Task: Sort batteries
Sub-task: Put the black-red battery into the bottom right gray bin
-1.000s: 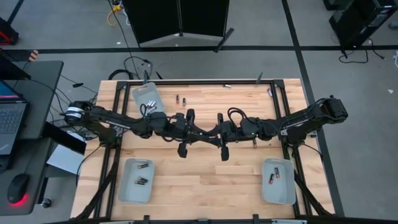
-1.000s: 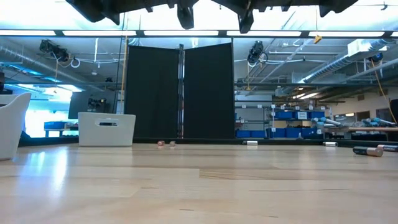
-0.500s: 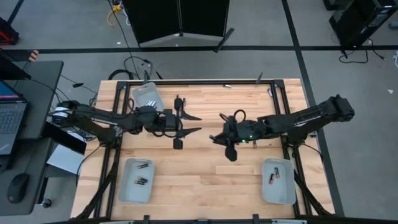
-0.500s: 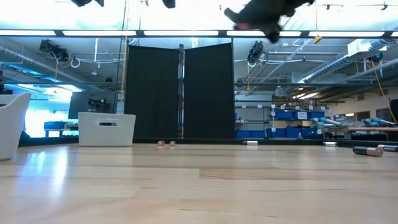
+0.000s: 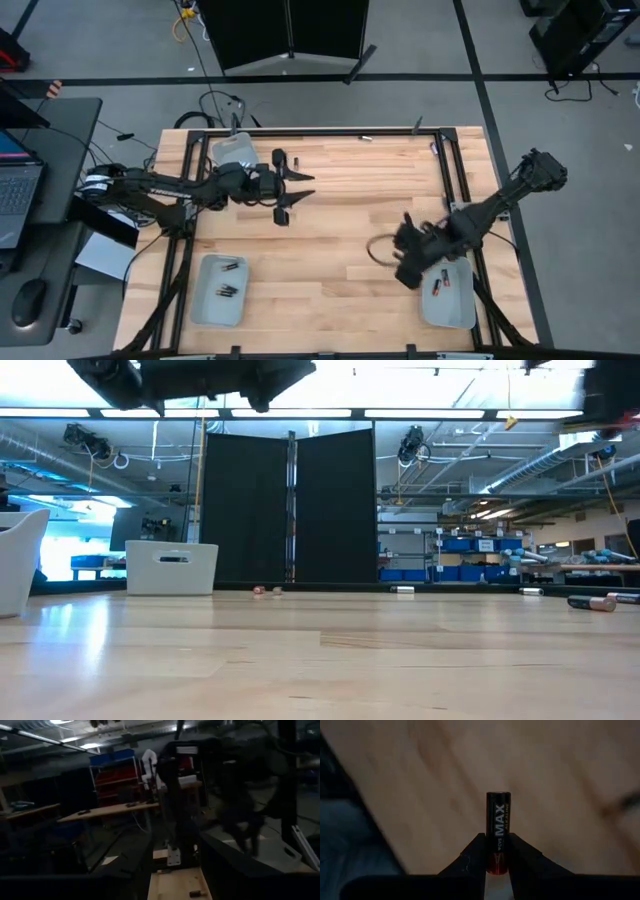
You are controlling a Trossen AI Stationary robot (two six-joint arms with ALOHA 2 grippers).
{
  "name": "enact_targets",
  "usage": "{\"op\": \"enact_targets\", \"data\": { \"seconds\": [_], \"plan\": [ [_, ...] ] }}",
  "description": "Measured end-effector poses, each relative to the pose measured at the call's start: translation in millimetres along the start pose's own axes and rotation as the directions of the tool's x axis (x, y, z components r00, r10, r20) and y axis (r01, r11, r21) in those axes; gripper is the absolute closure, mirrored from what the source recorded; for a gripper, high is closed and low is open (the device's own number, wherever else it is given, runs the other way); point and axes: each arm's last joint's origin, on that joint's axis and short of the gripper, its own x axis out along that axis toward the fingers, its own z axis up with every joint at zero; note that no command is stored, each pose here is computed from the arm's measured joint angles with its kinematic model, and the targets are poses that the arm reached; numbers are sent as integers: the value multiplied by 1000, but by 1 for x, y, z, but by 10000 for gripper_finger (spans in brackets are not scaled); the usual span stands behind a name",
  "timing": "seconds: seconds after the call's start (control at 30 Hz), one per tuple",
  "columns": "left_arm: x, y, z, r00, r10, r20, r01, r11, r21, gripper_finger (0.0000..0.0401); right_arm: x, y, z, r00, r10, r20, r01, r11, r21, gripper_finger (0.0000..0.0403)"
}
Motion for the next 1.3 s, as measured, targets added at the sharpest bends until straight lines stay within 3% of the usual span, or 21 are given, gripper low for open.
{"op": "enact_targets", "data": {
  "seconds": [0.17, 0.33, 0.5, 0.8, 1.0, 1.3],
  "plan": [
    [-4, 14, -7, 1000, -12, -10, 12, 998, -60, 238, -4, 7, -41, 994, -35, -101, 49, 988, 145, 339],
    [-5, 24, -8, 999, -54, -2, 53, 994, -92, 238, 4, 2, -74, 963, -180, -199, 229, 939, 257, 339],
    [-6, 30, -9, 999, -46, -3, 46, 993, -107, 238, 28, -11, -93, 928, -227, -296, 322, 888, 329, 339],
    [-7, 31, -9, 998, -57, -4, 56, 992, -112, 238, 70, -36, -107, 912, -222, -345, 345, 870, 352, 339],
    [-7, 31, -10, 998, -58, -8, 57, 992, -113, 238, 81, -45, -110, 905, -232, -357, 360, 865, 350, 337],
    [-7, 31, -10, 998, -58, -8, 57, 992, -112, 238, 72, -39, -108, 898, -234, -371, 369, 862, 347, 253]
  ]
}}
